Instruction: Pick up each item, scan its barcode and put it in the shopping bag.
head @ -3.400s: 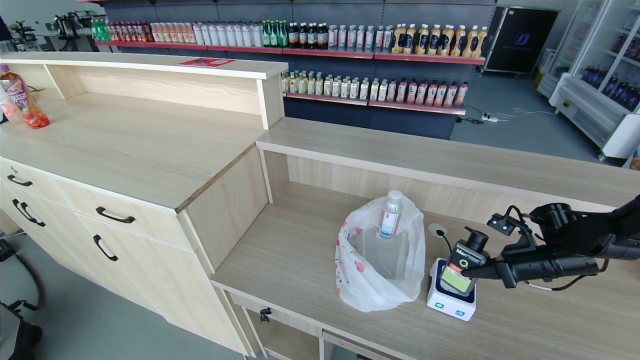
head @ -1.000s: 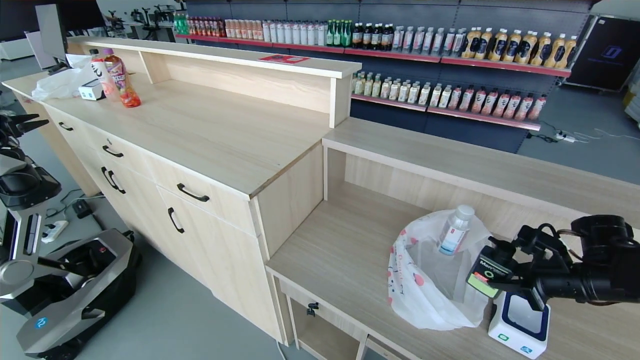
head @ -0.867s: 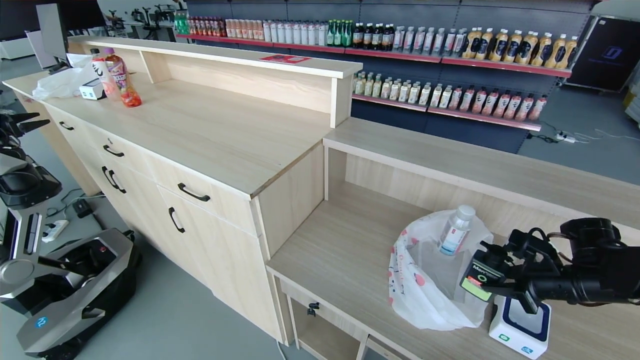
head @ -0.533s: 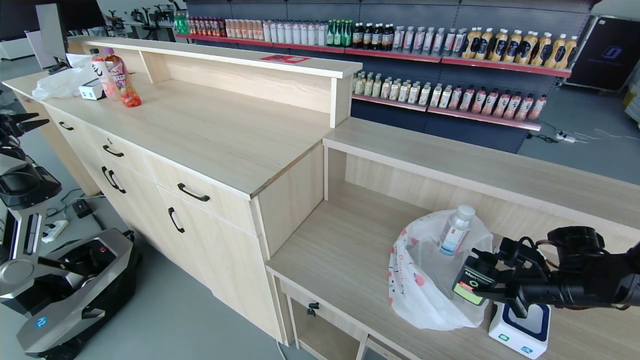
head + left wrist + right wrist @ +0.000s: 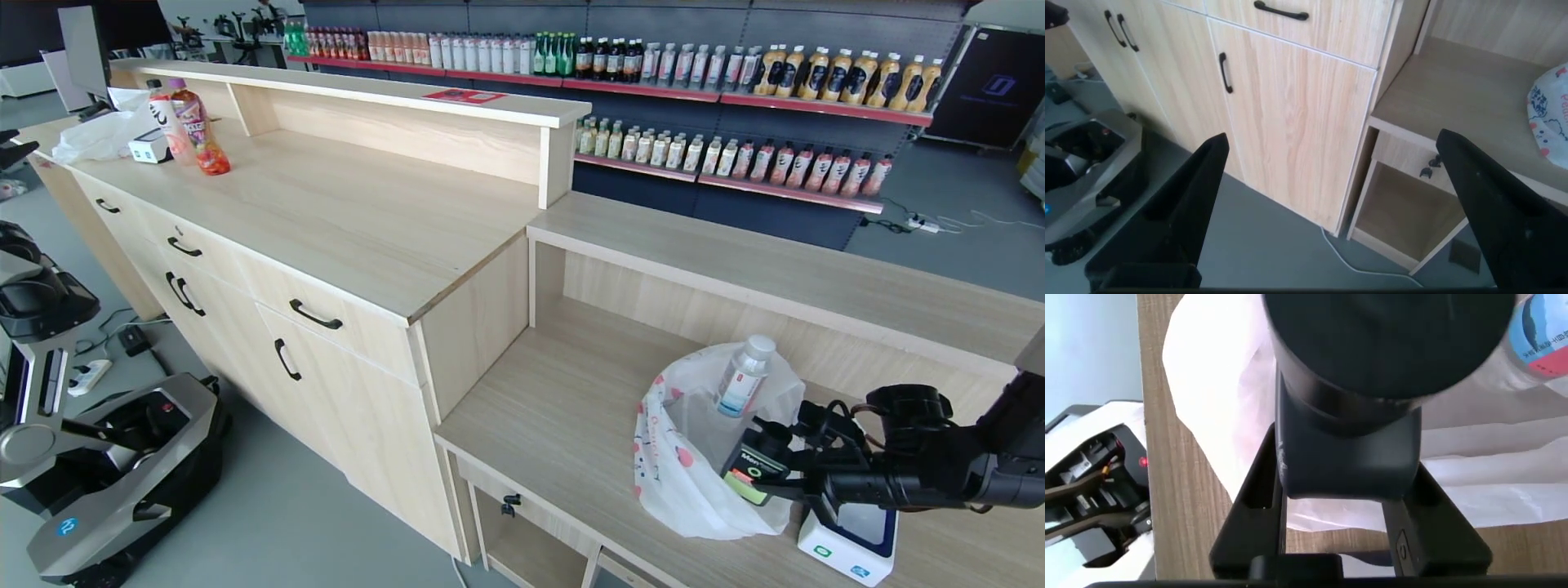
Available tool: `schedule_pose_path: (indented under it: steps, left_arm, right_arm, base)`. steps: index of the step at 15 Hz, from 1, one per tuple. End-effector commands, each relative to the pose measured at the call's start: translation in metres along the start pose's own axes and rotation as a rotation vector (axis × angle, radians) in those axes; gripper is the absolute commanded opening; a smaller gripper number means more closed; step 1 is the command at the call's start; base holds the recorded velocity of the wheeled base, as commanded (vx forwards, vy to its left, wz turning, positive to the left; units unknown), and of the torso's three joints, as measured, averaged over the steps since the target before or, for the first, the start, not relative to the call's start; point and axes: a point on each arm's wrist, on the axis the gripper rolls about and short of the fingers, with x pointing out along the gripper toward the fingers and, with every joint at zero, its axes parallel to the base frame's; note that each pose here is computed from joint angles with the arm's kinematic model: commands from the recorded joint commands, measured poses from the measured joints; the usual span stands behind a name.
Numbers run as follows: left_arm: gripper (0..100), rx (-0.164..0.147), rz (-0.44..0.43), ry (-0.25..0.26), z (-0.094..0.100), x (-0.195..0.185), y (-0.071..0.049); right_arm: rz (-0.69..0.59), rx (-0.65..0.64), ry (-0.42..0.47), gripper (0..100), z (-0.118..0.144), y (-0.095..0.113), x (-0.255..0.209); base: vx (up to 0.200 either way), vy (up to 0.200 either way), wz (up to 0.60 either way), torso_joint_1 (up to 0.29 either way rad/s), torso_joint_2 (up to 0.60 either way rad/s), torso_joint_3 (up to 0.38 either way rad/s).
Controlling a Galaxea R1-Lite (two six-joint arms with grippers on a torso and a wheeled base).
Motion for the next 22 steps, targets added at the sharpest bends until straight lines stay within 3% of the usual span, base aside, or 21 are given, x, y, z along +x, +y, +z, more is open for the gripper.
schedule_pose_path:
  steps: [1,14,22]
  left_arm:
    - [100,-0.001,0.000,0.001,0.000,0.000,0.000]
    - [100,-0.001,0.000,0.001,0.000,0.000,0.000]
    - [100,-0.001,0.000,0.001,0.000,0.000,0.000]
  right_arm:
    - [0.010,-0.007,-0.003,0,-0.003,-0.002,0.010]
    - [0.029,-0.073,-0.052,0,-0.007,-0.021,0.054]
    - [0.024,-0.087,-0.060,0,-0.012,-0.023,0.063]
  base:
    - [0.000,0.000,0.00,0.000,0.00,0.000]
    - [0.000,0.000,0.00,0.000,0.00,0.000]
    - [0.000,0.000,0.00,0.000,0.00,0.000]
